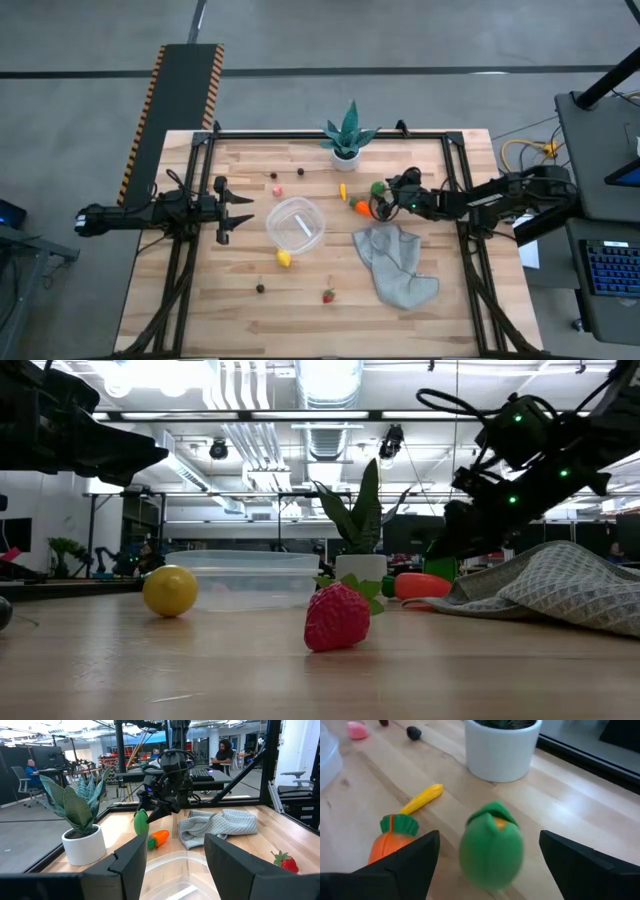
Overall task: Pick and placing Produce into tupperware
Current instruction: Put the green corn into the transparent bin, then put the orange carrot into the transparent bin
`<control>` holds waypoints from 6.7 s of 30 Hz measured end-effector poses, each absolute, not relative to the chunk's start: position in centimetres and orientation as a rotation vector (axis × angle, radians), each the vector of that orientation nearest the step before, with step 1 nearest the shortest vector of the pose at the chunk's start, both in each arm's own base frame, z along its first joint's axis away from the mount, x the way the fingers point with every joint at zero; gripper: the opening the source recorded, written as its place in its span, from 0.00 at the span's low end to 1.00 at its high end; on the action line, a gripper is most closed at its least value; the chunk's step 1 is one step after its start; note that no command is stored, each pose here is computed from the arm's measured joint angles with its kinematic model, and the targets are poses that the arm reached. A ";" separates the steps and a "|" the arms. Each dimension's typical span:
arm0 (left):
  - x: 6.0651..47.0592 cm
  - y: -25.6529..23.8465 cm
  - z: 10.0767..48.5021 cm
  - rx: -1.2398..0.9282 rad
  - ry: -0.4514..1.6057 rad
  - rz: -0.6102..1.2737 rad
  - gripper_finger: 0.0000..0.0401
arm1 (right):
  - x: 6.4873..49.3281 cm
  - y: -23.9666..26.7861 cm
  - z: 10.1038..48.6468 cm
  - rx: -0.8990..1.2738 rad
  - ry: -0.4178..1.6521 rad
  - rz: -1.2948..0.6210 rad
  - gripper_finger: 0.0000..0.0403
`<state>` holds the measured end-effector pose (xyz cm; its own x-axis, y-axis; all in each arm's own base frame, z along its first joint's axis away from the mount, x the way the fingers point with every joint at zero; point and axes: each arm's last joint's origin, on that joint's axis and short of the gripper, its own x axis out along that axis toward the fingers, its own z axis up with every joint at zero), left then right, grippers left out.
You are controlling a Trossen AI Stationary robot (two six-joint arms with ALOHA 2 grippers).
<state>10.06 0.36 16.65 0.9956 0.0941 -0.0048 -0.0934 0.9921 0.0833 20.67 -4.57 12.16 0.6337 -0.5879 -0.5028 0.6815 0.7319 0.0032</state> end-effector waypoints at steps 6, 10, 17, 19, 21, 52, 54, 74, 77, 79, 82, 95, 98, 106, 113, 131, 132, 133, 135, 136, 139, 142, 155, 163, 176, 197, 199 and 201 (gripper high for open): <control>10.1 0.4 16.6 0.083 0.009 0.094 0.46 | 22.1 -5.0 11.2 0.180 0.567 -0.729 0.90; 10.1 0.4 16.6 0.082 0.009 0.094 0.46 | 22.5 -5.7 10.3 0.177 0.612 -0.759 0.91; 10.1 0.4 16.6 0.082 0.010 0.094 0.46 | 22.8 -6.2 9.7 0.180 0.637 -0.773 0.88; 10.1 0.4 16.6 0.082 0.010 0.094 0.46 | 22.9 -6.2 9.9 0.181 0.629 -0.772 0.86; 10.1 0.4 16.6 0.082 0.011 0.093 0.46 | 22.9 -6.2 10.1 0.182 0.619 -0.771 0.83; 10.1 0.4 16.6 0.084 0.017 0.094 0.46 | 22.9 -6.2 10.5 0.154 0.618 -0.768 0.47; 10.1 0.4 16.6 0.084 0.017 0.094 0.46 | 23.0 -6.2 10.9 0.154 0.602 -0.763 0.47; 10.1 0.4 16.6 0.085 0.015 0.095 0.46 | 28.4 -2.7 20.5 0.129 0.298 -0.379 0.47; 10.1 0.4 16.6 0.085 0.012 0.095 0.46 | 30.3 -2.1 20.9 0.102 0.303 -0.333 0.47; 10.1 0.4 16.6 0.085 0.011 0.095 0.46 | 31.6 -1.8 20.9 0.084 0.322 -0.301 0.47; 10.1 0.4 16.6 0.085 0.010 0.095 0.46 | 33.7 -1.2 20.7 0.059 0.340 -0.263 0.47; 10.1 0.4 16.7 0.085 0.008 0.095 0.46 | 42.0 0.3 18.7 -0.049 0.507 -0.150 0.47; 10.1 0.4 16.7 0.085 0.008 0.095 0.46 | 43.3 0.3 18.2 -0.076 0.535 -0.144 0.47; 10.1 0.4 16.7 0.085 0.006 0.094 0.46 | 45.7 -0.2 16.2 -0.122 0.610 -0.139 0.47; 10.1 0.4 16.7 0.085 0.007 0.094 0.46 | 46.1 -1.8 14.6 -0.068 0.635 -0.119 0.47; 10.1 0.4 16.6 0.085 0.009 0.094 0.46 | 46.0 -2.8 13.6 -0.017 0.662 -0.064 0.47; 10.1 0.4 16.6 0.085 0.009 0.094 0.46 | 46.0 -2.8 13.6 -0.017 0.663 -0.065 0.47; 10.1 0.4 16.6 0.085 0.009 0.094 0.46 | 46.0 -2.8 13.6 -0.016 0.665 -0.066 0.47; 10.1 0.4 16.6 0.085 0.009 0.094 0.46 | 46.0 -2.9 13.5 -0.015 0.668 -0.067 0.47; 10.1 0.4 16.6 0.085 0.009 0.094 0.46 | 46.0 -2.8 13.5 -0.015 0.668 -0.066 0.48; 10.1 0.4 16.6 0.085 0.009 0.094 0.46 | 46.0 -2.8 13.5 -0.010 0.668 -0.066 0.52; 10.1 0.4 16.6 0.085 0.009 0.094 0.46 | 46.0 -2.7 13.5 0.004 0.668 -0.036 0.55; 10.1 0.4 16.6 0.084 0.009 0.094 0.46 | 46.0 -3.2 13.6 0.001 0.663 -0.024 0.55; 10.1 0.4 16.6 0.083 0.010 0.094 0.46 | 46.1 -3.2 13.7 0.005 0.666 -0.026 0.57; 10.1 0.4 16.6 0.083 0.011 0.093 0.46 | 45.9 -3.2 14.6 -0.010 0.660 -0.030 0.77; 10.1 0.4 16.6 0.084 0.010 0.094 0.46 | 40.8 -3.3 28.1 -0.178 0.489 -0.131 0.81; 10.1 0.4 16.6 0.084 0.010 0.094 0.46 | 39.3 -3.2 29.6 -0.187 0.494 -0.155 0.81; 10.1 0.4 16.6 0.084 0.009 0.094 0.46 | 37.9 -3.2 30.7 -0.192 0.507 -0.180 0.81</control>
